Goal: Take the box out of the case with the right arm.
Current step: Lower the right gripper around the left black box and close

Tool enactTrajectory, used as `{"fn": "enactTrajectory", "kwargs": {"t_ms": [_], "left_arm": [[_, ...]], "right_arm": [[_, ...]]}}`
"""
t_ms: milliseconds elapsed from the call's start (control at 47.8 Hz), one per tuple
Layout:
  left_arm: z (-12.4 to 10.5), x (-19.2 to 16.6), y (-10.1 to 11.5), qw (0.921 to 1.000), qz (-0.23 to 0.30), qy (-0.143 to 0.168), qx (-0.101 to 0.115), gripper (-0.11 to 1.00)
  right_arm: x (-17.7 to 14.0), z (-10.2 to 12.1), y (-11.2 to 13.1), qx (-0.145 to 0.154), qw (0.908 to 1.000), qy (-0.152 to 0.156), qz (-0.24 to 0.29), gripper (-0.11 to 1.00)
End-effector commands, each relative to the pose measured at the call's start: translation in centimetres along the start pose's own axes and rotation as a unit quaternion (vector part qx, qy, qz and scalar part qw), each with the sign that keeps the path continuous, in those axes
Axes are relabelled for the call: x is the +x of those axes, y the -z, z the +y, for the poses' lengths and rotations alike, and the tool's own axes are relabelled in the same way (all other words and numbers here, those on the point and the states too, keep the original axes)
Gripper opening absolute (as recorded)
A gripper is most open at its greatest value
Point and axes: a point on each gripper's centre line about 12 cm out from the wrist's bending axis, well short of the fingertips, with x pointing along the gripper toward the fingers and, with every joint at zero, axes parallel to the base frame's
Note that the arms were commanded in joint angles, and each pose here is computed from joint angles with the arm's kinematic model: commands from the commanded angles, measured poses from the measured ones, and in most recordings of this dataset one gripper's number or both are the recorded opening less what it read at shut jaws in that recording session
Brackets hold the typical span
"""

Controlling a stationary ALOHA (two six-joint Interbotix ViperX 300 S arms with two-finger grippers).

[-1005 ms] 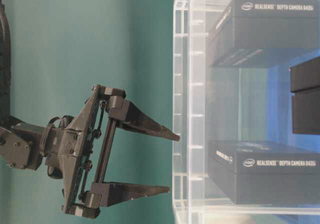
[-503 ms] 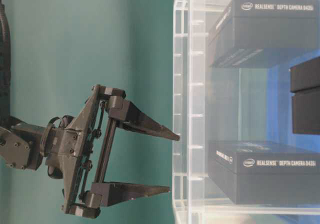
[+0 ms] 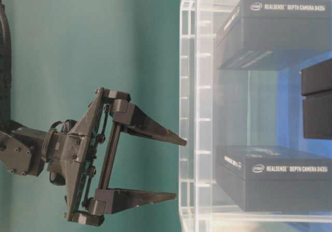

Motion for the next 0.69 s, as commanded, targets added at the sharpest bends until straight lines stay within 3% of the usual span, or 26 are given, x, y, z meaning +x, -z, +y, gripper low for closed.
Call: {"fn": "enactTrajectory", "kwargs": {"t_ms": [0, 670], "left_arm": [[-0.03, -0.30, -0.30, 1.0000, -0.007, 0.000, 0.001, 0.00], [-0.03, -0.35, -0.32, 1.0000, -0.008, 0.000, 0.001, 0.00]], "right_arm": [[-2.12, 0.43, 0.00, 0.000, 0.9997, -0.025, -0.004, 0.89], [-1.87, 0.41, -0.01, -0.001, 0.9998, -0.022, -0.004, 0.89]]}}
